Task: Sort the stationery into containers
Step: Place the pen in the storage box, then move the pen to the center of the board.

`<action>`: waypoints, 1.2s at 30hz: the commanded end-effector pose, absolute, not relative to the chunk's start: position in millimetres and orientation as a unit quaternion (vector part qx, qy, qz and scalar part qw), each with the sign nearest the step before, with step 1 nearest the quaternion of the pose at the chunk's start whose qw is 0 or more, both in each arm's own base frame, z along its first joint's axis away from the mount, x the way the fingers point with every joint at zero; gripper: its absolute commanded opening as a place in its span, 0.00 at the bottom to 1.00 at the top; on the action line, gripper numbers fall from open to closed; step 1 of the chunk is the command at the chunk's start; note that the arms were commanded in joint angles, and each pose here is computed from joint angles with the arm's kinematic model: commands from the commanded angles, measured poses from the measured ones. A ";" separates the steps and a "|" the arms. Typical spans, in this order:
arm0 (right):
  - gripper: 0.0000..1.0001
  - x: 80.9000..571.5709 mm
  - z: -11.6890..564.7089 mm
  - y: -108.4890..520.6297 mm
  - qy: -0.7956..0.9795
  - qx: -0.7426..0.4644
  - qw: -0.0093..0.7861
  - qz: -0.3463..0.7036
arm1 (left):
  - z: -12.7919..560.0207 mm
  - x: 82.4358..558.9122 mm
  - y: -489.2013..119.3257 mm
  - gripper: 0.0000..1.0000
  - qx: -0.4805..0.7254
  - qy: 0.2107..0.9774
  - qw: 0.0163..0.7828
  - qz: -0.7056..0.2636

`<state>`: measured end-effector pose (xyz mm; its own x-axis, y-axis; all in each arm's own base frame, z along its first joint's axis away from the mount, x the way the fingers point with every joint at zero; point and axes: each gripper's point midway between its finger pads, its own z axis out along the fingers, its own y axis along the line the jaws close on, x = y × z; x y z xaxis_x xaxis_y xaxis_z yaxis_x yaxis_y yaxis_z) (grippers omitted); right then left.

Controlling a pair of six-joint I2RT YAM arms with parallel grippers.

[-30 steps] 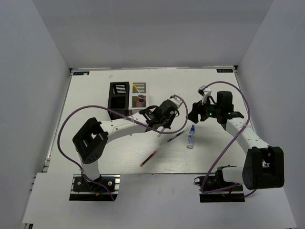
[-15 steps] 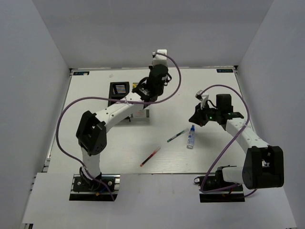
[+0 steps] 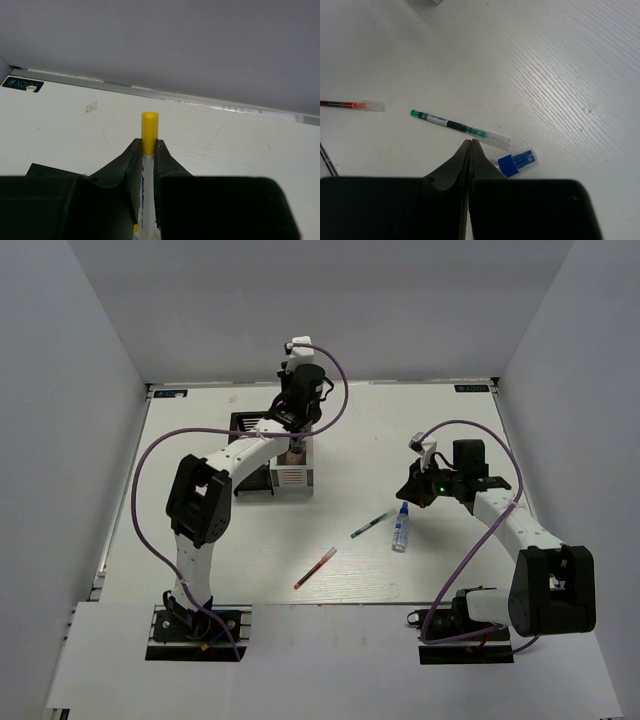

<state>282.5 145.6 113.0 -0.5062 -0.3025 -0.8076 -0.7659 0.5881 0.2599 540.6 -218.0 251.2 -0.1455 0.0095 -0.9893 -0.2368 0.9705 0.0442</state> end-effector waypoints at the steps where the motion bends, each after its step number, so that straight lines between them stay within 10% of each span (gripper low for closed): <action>1: 0.00 280.5 113.7 147.4 0.805 -0.339 0.367 0.319 | 258.1 543.4 -208.3 0.00 -0.091 0.745 0.653 0.105; 7: 0.54 281.4 115.2 147.0 0.805 -0.345 0.361 0.321 | 226.0 539.1 -210.3 0.01 -0.083 0.768 0.626 0.104; 10: 0.63 279.5 120.1 149.6 0.797 -0.356 0.364 0.326 | 215.7 534.4 -209.7 0.04 -0.084 0.775 0.618 0.099; 22: 0.64 277.6 129.9 154.9 0.779 -0.380 0.361 0.345 | 213.4 521.2 -206.7 0.52 -0.087 0.782 0.612 0.080; 25: 0.90 275.1 135.0 157.6 0.765 -0.399 0.362 0.353 | 222.3 517.5 -212.0 0.63 -0.085 0.778 0.618 0.067; 36: 0.76 246.0 111.8 159.9 0.578 -0.663 0.343 0.330 | 324.7 464.7 -215.3 0.83 -0.044 0.749 0.659 -0.049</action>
